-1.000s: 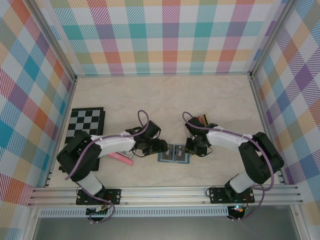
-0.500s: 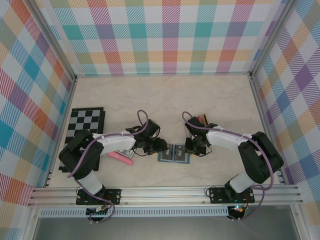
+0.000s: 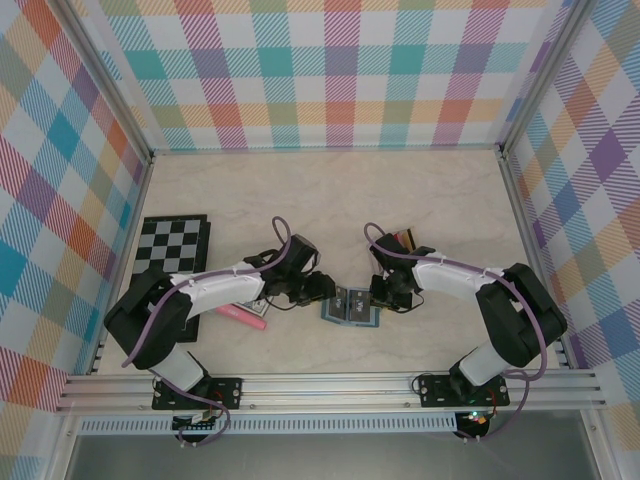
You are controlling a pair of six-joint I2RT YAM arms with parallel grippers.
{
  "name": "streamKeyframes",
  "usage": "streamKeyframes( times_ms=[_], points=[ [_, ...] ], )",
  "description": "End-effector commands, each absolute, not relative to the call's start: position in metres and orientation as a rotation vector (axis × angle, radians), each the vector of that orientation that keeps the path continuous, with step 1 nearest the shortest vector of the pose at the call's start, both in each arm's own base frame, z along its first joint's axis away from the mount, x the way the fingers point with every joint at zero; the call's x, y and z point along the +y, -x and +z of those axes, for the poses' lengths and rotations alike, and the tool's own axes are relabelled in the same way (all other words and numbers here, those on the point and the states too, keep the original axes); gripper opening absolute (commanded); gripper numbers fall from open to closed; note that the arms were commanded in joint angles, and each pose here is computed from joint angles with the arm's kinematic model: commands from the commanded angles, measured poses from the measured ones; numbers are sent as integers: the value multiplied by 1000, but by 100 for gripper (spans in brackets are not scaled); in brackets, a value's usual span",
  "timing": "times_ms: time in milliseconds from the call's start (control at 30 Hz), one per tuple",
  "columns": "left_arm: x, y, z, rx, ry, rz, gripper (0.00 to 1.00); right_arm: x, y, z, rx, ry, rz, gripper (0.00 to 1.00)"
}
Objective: Put the credit cards into the card holder
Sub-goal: Close the card holder at the bottom-center of the table, then close the button on the card holder.
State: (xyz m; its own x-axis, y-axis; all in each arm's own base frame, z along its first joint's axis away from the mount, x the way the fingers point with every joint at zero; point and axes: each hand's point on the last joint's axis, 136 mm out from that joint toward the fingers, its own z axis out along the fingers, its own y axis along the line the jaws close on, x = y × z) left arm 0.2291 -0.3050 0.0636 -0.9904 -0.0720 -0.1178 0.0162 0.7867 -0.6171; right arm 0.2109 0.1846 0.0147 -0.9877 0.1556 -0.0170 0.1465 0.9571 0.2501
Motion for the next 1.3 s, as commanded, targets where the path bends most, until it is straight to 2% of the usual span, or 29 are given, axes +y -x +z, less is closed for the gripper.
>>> streamKeyframes(
  times_ms=[0, 167, 433, 567, 767, 1267],
  points=[
    [-317, -228, 77, 2805, -22, -1056, 32, 187, -207, 9, 3097, -244, 402, 19],
    [-324, -225, 82, 2796, -48, -1101, 29, 192, -209, 13, 3086, -241, 448, 19],
    [-361, -215, 98, 2778, -197, -1168, 38, 209, -212, 25, 3039, -240, 609, 19],
    [-372, -213, 88, 2806, -188, -1153, 41, 191, -212, 31, 3018, -286, 520, 26],
    [-371, -215, 77, 2816, -122, -1150, 42, 165, -206, 41, 3000, -317, 450, 30],
    [-370, -216, 75, 2826, -138, -1122, 42, 176, -200, 56, 2991, -263, 596, 23]
  ],
)
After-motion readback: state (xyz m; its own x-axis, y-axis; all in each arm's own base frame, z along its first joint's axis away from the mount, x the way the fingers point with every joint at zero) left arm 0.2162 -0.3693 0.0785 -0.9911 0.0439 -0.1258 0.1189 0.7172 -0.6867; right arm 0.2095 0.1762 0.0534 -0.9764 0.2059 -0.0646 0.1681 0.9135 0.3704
